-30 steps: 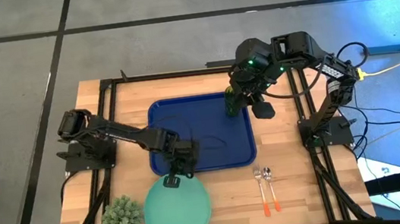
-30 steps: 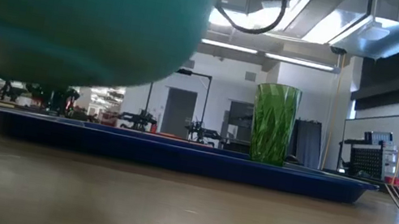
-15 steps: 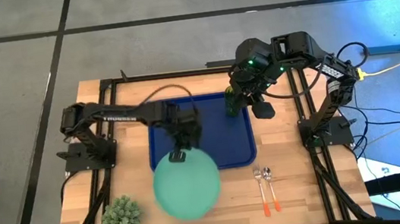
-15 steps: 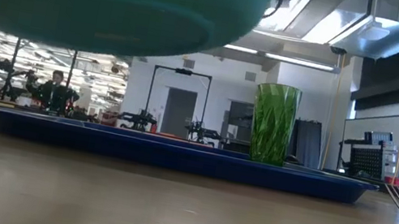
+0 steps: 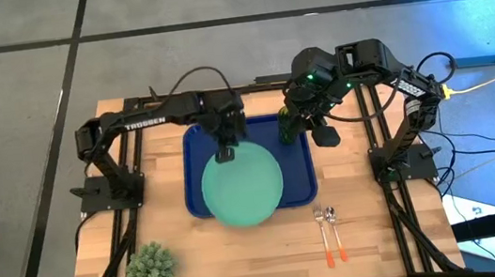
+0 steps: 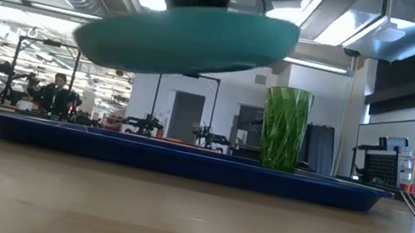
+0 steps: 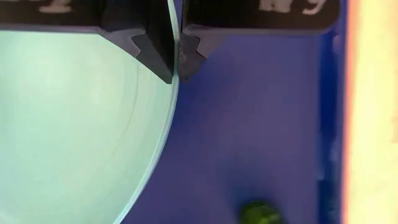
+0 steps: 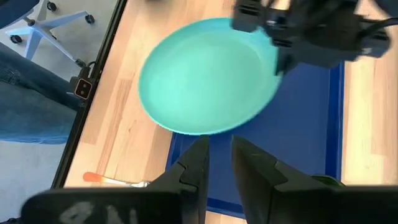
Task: Pick and place plate/cup/fork/spoon on tray
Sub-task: Put the green plate on the serving tray to the bottom left of the red cup
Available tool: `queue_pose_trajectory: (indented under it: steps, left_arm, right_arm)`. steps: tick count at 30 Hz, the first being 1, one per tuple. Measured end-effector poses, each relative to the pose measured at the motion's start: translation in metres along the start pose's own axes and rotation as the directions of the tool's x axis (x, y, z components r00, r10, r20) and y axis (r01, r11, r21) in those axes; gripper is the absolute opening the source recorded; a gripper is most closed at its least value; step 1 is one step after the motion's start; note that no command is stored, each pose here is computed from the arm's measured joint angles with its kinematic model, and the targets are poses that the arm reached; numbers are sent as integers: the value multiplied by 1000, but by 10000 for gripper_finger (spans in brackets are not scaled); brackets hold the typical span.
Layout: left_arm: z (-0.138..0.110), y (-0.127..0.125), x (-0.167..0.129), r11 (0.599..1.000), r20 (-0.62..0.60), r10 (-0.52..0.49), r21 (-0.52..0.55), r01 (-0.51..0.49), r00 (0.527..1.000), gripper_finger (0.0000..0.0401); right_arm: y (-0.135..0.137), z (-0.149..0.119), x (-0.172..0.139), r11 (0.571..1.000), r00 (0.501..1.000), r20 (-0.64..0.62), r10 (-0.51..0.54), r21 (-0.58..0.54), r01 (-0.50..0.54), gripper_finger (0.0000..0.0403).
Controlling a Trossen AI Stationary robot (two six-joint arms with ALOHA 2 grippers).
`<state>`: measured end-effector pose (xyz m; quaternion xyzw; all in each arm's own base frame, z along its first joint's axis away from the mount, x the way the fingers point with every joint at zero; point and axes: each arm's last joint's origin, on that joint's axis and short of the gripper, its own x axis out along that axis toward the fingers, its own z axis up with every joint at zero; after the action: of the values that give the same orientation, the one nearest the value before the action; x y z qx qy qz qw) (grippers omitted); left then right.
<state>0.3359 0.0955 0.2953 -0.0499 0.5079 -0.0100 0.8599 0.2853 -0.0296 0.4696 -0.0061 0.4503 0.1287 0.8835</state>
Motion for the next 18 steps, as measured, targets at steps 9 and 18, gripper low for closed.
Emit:
queue_pose_trajectory:
  steps: [9, 18]
  left_arm:
    - [2, 31, 31, 989, -16, 60, -137, -61, 998, 0]
    - [1, 42, 61, 986, -69, 86, -139, -95, 994, 0]
  right_arm:
    - [0, 0, 0, 1000, 1000, 0, 0, 0, 0, 71]
    - [0, 0, 0, 1000, 1000, -1, 0, 0, 0, 71]
